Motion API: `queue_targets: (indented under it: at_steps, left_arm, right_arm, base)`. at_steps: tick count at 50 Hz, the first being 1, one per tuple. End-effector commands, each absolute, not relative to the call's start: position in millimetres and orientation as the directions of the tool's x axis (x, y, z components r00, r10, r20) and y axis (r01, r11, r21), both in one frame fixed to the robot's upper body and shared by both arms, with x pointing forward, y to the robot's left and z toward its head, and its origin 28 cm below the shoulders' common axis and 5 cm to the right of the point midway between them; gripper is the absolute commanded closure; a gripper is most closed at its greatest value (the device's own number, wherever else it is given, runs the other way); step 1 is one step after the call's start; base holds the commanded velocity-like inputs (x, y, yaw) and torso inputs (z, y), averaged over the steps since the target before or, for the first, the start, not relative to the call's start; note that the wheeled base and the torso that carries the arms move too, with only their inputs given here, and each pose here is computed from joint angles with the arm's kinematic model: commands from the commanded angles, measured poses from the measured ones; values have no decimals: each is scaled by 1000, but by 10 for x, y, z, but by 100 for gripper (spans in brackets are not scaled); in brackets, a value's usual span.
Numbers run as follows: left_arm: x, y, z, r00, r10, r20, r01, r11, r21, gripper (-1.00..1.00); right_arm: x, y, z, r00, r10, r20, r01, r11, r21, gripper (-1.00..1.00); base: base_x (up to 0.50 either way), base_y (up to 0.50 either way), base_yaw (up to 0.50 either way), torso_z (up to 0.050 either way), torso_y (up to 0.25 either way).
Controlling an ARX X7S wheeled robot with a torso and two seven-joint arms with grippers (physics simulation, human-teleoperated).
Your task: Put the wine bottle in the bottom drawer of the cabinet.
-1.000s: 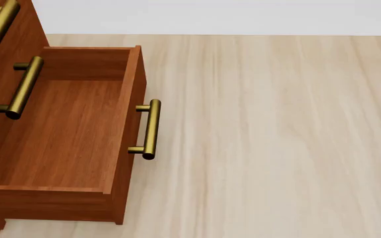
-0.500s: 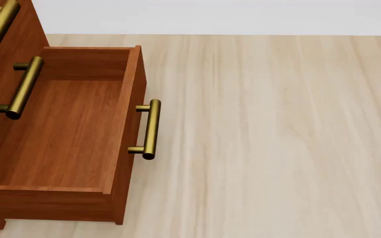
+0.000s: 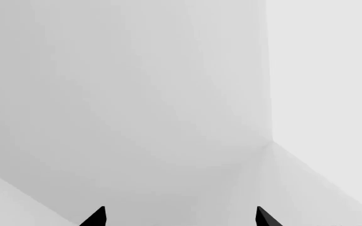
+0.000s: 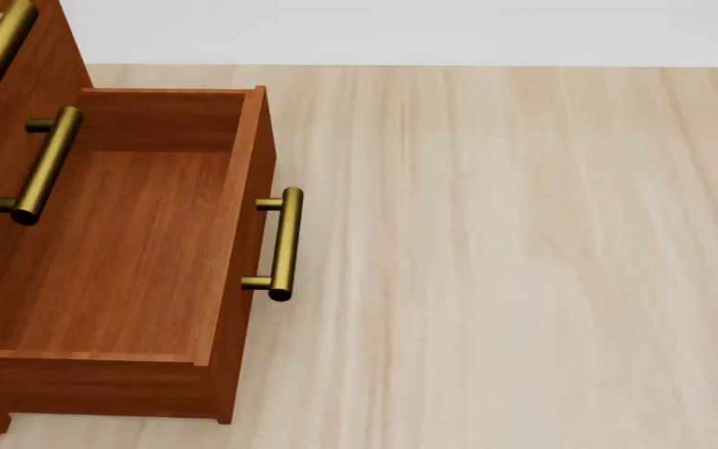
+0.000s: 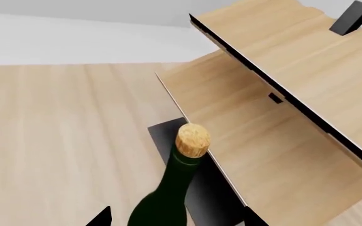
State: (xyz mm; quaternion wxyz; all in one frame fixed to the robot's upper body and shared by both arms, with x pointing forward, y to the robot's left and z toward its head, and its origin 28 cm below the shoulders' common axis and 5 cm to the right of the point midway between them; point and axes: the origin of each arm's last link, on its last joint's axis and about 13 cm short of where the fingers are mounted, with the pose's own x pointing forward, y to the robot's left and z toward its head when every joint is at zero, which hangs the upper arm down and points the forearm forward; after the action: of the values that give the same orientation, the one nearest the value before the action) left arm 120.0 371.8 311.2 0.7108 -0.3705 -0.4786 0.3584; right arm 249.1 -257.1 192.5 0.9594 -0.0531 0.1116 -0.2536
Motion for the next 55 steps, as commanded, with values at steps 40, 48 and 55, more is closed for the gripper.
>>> queue_targets:
  at_steps: [40, 48, 55]
  left_arm:
    - [1209, 3707, 3119, 286, 859, 426, -163, 481, -861, -100]
    - [1208, 3703, 3119, 289, 856, 429, -158, 484, -860, -100]
    - [1208, 3699, 3121, 291, 854, 431, -158, 487, -859, -100]
  right_arm:
    - [2866, -2721, 1763, 809, -534, -247, 500, 845, -192, -100]
    - [2891, -2736, 1754, 802, -542, -251, 505, 840, -198, -100]
    - [2921, -2746, 1711, 798, -544, -261, 506, 839, -200, -100]
  base:
    - [0, 0, 0, 0, 0]
    - [0, 0, 0, 0, 0]
    - [0, 0, 0, 0, 0]
